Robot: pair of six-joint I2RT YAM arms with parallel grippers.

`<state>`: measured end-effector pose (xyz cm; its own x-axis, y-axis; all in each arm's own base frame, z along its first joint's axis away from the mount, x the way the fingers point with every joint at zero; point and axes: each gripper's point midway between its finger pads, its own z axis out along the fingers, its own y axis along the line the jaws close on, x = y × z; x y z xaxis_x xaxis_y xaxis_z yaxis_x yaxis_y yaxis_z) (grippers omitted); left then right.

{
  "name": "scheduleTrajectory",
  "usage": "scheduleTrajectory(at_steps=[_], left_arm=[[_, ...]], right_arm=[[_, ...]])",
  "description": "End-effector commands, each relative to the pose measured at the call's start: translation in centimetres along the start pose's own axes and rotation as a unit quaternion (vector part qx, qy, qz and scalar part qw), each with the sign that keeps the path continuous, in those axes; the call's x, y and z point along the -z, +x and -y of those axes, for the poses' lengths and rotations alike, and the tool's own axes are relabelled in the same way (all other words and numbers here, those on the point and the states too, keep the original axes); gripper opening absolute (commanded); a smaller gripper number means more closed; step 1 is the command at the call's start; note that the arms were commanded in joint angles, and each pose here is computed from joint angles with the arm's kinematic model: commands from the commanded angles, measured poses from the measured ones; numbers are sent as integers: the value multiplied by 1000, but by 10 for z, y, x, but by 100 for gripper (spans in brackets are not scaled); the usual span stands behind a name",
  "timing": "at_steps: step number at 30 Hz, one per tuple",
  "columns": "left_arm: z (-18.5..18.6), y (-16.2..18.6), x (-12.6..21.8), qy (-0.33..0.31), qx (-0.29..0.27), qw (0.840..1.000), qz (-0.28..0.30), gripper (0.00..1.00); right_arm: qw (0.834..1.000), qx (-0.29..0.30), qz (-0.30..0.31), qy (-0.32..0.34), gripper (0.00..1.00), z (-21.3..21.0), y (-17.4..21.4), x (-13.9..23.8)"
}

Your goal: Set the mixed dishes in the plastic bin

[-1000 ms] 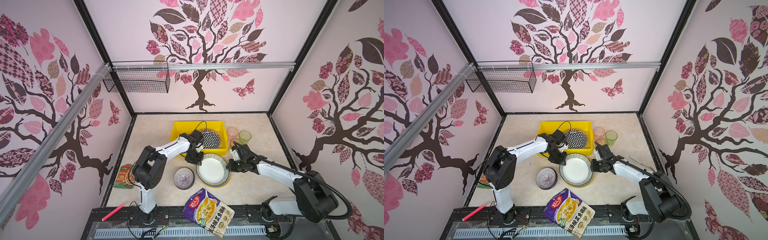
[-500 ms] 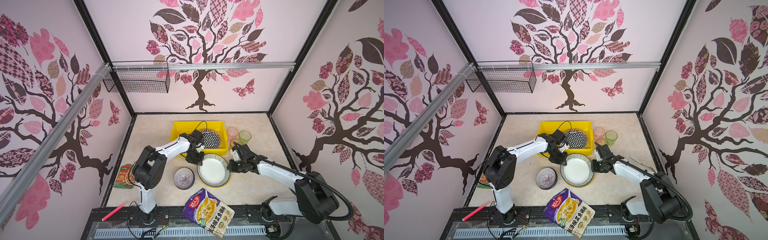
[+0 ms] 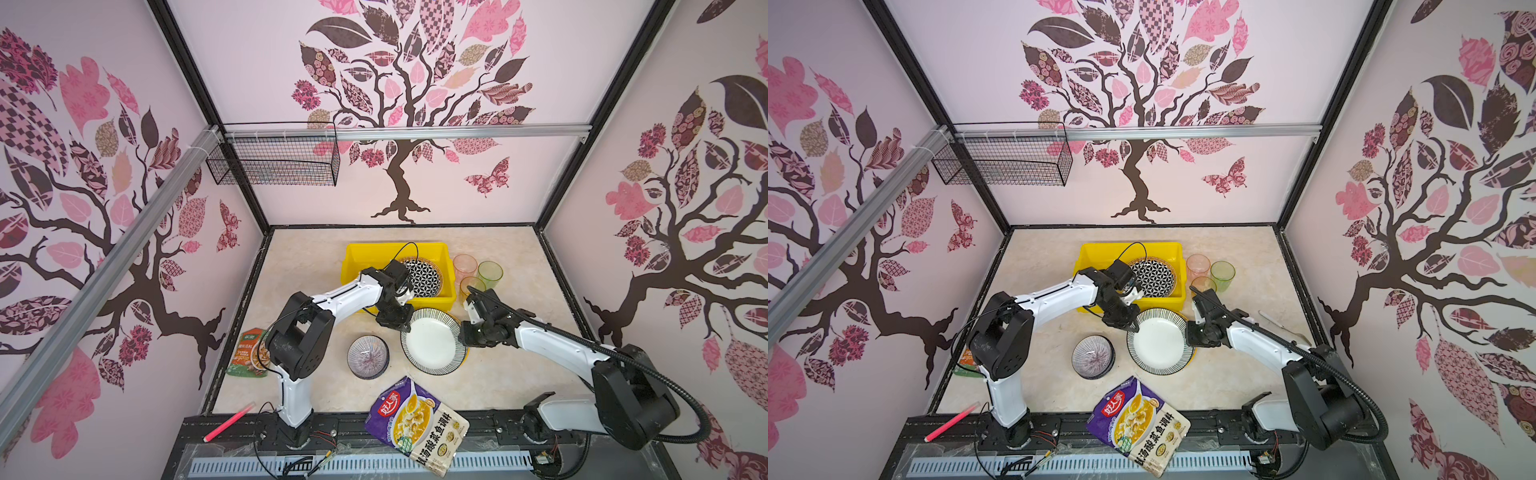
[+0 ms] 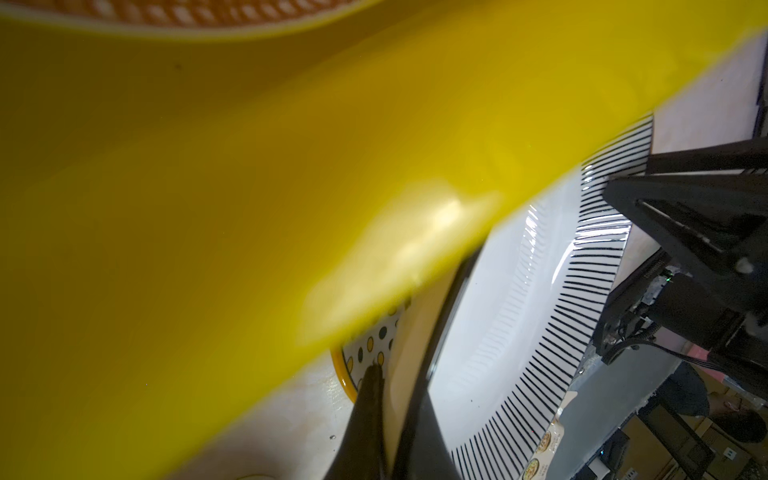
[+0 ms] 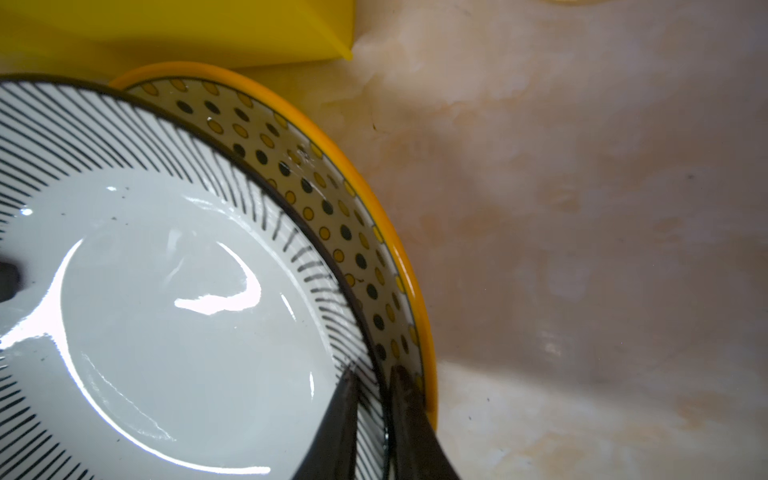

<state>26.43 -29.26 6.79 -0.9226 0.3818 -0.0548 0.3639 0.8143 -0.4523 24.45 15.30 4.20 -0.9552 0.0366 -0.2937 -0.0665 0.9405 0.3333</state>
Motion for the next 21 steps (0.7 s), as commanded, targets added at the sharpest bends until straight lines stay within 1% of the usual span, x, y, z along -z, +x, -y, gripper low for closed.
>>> scheduleTrajectory(at_steps=[1,5,12,15,21], left_arm=[[-2,7,-8,-8,-5,1000,-10,0],[-1,6,-7,-6,-6,1000,-7,0],[-3,1,-1,-3,2,1000,7,0],[-2,-2,4,5,6,1000,14,0],[1,-6,15,22,6,999,26,0]], right_arm=[[1000,6,8,5,23,-4,-7,11],[1000,9,16,-12,31,-12,-12,15],[998,17,44,-34,39,-23,-23,29],[997,20,59,-38,41,-25,-27,37],[995,25,83,-42,42,-29,-35,48]])
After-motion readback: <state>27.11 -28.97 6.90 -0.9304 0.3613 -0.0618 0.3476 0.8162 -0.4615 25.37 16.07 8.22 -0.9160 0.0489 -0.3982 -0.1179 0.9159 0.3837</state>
